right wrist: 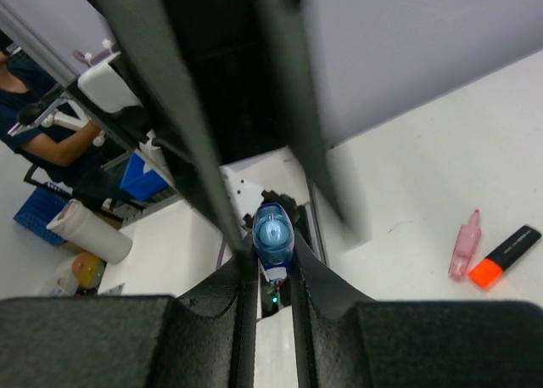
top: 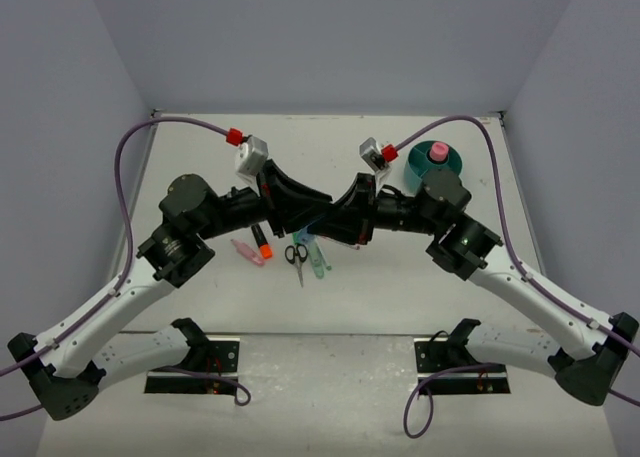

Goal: Sort the stationery into containers
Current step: Close the pen cap on the pen, then place the pen in the storage box.

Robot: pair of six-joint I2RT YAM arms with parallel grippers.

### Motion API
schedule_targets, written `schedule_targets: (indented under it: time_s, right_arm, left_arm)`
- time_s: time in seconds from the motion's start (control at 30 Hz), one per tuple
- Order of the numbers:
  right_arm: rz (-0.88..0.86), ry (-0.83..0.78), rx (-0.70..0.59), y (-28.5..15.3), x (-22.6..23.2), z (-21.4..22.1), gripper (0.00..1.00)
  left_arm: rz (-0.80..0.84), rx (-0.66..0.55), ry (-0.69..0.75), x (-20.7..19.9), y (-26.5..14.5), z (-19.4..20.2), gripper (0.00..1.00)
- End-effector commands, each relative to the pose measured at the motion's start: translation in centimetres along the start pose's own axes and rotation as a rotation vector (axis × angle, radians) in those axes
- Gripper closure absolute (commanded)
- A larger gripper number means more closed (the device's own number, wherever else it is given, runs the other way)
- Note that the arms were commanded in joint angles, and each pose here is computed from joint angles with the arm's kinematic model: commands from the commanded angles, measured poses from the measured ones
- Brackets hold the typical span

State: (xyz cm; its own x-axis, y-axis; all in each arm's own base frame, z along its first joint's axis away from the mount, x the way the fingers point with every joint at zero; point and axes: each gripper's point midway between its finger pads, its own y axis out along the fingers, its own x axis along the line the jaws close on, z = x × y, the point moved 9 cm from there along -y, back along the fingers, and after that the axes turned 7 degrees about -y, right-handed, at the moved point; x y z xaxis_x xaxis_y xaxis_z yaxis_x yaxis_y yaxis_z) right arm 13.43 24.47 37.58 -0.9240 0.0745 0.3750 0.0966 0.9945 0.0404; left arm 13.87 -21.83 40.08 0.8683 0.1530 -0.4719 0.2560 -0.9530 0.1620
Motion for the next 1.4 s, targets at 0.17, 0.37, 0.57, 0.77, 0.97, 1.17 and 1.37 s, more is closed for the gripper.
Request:
schedule_targets:
  time_s: [0.17, 0.37, 0.57, 0.77, 0.97, 1.17, 1.37]
  right_arm:
    - [0.741, 0.141, -0.052, -4.7, -8.9, 4.6, 1.00]
    - [1.340, 0.108, -0.150, -13.9, -14.1, 3.5, 1.00]
    - [1.795, 0.069, -0.187, -20.2, -17.5, 1.2, 1.00]
    - [1.935, 0.081, -0.137, -23.0, -22.7, 0.1, 1.00]
    - [1.868, 0.049, -0.179, -24.8, -25.4, -1.4, 1.00]
    - [1.735, 0.053, -0.064, -25.7, -30.4, -1.4, 1.00]
    - [1.631, 0.071, -0.002, -25.5, -33.0, -0.6, 1.00]
  left_arm:
    - [-0.694, -0.290, -0.020, 1.1, -5.0, -4.5, 0.00]
    - [-0.847, -0.328, -0.005, 0.8, -9.7, -3.1, 0.00]
    - [-0.900, -0.269, 0.005, 1.5, -12.2, 0.0, 0.00]
    - [-0.906, -0.141, -0.008, 2.5, -12.7, 3.0, 0.00]
    - [-0.871, -0.089, 0.007, 2.1, -14.3, 4.7, 0.00]
    - [-0.881, -0.056, 0.046, 1.7, -15.6, 5.1, 0.00]
    - [-0.829, -0.153, 0.055, 0.9, -17.2, 5.5, 0.00]
